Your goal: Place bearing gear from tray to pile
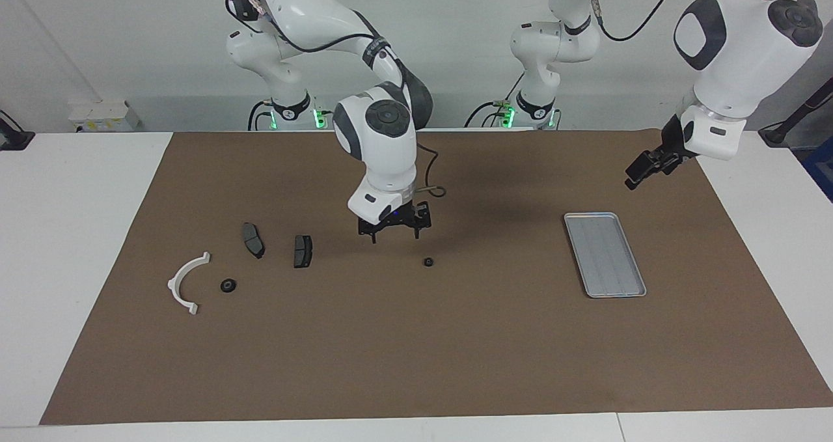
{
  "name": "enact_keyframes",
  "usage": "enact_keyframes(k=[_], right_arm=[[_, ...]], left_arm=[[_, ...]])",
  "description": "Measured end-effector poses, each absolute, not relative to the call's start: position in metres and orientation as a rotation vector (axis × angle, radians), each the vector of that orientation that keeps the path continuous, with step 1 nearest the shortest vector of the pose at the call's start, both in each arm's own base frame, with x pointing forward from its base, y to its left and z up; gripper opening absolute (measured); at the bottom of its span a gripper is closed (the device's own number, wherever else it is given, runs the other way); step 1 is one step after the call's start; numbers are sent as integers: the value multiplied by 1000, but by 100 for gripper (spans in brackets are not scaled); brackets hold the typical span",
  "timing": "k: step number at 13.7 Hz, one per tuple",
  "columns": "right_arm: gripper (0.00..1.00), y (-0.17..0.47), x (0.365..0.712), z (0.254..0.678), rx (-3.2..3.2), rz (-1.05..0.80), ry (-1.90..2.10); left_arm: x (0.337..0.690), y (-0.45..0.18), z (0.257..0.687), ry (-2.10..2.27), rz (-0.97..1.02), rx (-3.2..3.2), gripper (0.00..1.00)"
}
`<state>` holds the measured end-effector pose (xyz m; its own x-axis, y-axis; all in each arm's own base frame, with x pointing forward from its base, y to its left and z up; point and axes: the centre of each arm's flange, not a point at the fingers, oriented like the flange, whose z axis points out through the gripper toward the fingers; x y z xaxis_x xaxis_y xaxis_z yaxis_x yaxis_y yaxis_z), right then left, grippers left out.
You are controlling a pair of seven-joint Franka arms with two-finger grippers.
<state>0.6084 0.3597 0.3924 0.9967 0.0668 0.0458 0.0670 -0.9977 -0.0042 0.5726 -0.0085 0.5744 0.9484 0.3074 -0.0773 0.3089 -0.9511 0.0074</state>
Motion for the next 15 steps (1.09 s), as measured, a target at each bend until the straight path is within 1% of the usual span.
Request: enact_keyframes(k=[2, 4, 8, 9, 11, 15], right_arm=[[100, 393, 613, 375, -3121, -98, -76], [100, 408, 622, 360, -3105, -132, -61], [100, 403, 636, 339, -3098, -159, -47], [97, 401, 637, 337, -3099, -157, -44], [100, 399, 637, 334, -3104, -147, -41], [100, 394, 629, 312, -3133, -77, -52]], left_arm=[[564, -4, 572, 491, -137, 3078, 100], [555, 1, 572, 469, -159, 3078, 100], [549, 9, 571, 432, -157, 3079, 100], [550, 9, 571, 431, -146, 3079, 100], [552, 8, 571, 429, -123, 3079, 100], [552, 6, 570, 421, -127, 3080, 100]])
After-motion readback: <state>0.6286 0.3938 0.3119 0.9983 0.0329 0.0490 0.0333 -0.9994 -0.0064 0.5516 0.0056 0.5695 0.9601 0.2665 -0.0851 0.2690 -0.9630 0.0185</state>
